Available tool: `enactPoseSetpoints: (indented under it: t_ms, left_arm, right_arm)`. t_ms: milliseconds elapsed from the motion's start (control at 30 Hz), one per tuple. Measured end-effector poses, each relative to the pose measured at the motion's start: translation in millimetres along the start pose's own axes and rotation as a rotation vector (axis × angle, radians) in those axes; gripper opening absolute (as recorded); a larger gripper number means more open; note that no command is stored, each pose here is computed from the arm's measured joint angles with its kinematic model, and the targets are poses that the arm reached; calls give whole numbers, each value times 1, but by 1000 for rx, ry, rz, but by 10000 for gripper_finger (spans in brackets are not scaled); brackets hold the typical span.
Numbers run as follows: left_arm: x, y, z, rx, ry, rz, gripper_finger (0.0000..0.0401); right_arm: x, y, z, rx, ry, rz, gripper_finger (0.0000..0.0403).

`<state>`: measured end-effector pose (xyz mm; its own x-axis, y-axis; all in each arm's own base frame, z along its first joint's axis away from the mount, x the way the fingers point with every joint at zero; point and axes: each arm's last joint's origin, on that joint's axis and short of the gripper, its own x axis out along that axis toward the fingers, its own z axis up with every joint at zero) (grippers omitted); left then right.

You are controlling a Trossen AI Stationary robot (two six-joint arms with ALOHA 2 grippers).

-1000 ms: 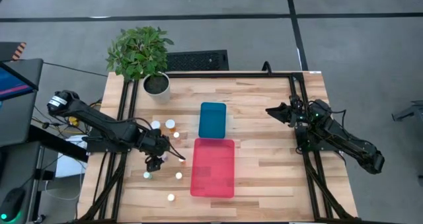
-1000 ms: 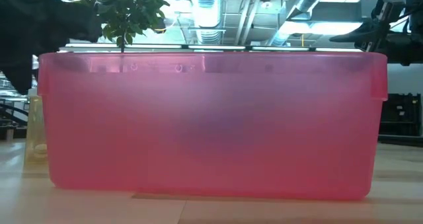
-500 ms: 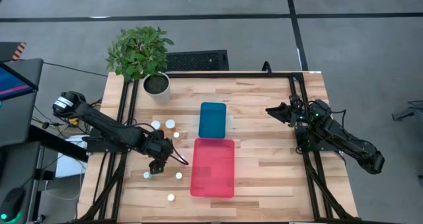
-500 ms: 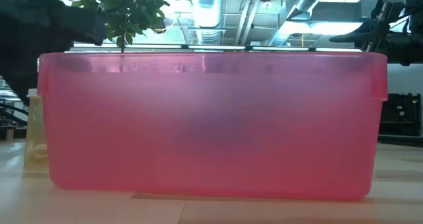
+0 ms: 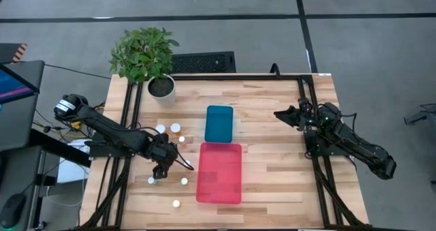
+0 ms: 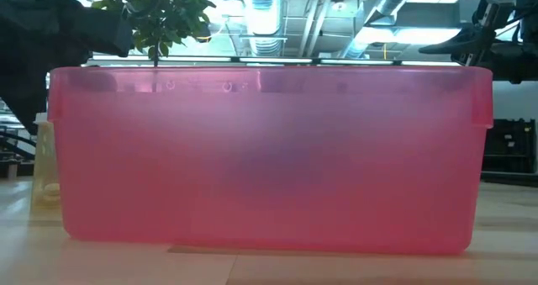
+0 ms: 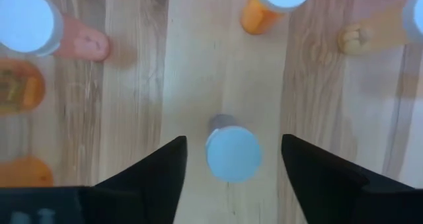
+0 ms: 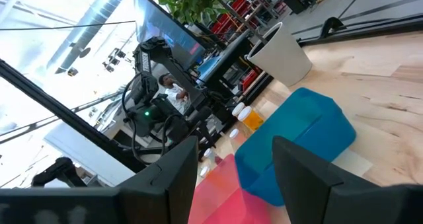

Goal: Pick and place medicine bottles into bin by pill shape (circle, oval)
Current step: Put the blue capsule bottle into the blue bin

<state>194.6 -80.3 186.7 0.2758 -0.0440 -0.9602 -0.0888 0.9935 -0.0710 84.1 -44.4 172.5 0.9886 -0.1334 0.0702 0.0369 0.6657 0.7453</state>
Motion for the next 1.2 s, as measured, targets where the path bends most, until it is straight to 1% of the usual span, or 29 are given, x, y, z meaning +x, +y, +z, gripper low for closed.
enactPoseSetpoints:
  t_ms: [200,367,600,700,833,1000,1100,1200]
  left_arm:
    - [0,0,0,7,-2,3,171]
    - [0,0,0,14,-1,2,142]
    - [-3,-1,2,-26,4,-27,99]
    - [-9,-4,7,-35,-12,-35,96]
    - [-20,-4,14,-62,-21,-2,109]
    - [-53,2,36,-107,-62,29,113]
    - [-80,15,55,-141,-128,59,115]
    - [-106,37,75,-190,-220,93,115]
  right_arm:
    - [0,0,0,0,0,0,205]
    - [0,0,0,0,0,0,205]
    - [0,0,0,0,0,0,205]
    - [0,0,0,0,0,0,205]
    - [0,0,0,-23,0,0,205]
    - [0,0,0,-26,0,0,205]
    - [0,0,0,-26,0,0,205]
    - [0,0,0,-26,0,0,205]
